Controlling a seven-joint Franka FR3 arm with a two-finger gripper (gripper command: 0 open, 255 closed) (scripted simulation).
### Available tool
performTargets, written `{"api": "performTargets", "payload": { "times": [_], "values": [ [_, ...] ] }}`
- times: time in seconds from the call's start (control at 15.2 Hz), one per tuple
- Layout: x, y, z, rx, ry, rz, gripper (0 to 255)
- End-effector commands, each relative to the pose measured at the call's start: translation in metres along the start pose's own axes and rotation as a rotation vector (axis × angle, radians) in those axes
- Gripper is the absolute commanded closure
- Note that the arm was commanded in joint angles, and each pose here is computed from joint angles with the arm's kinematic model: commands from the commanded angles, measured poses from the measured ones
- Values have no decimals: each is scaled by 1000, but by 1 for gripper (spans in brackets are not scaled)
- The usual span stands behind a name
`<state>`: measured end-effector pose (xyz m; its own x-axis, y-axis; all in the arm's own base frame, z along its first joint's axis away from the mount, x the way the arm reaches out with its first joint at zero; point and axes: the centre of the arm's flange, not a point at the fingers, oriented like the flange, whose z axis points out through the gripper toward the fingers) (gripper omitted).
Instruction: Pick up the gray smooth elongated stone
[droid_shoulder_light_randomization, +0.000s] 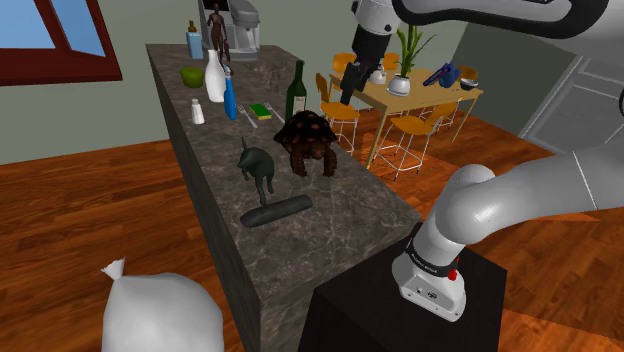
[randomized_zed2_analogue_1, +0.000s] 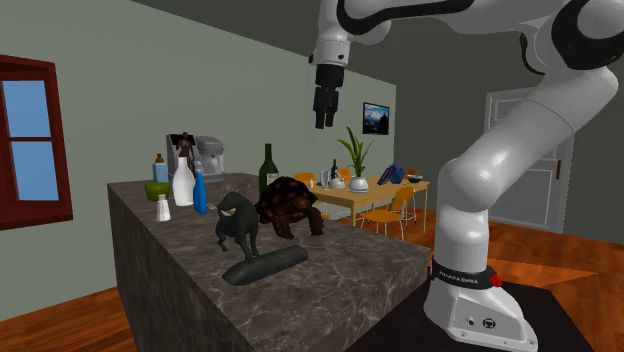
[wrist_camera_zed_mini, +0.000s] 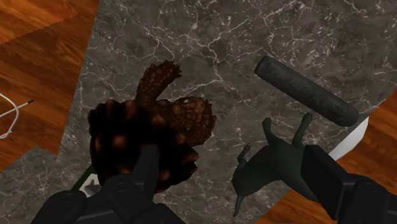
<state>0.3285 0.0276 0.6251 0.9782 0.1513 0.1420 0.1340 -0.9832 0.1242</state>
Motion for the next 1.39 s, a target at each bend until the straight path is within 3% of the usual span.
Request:
{"api": "performTargets", "payload": {
  "times": [0.0,1.32],
  "values": [
    [0,0,0,0,0,0,0],
    [56,-134,213,47,30,-602,0]
  ]
}}
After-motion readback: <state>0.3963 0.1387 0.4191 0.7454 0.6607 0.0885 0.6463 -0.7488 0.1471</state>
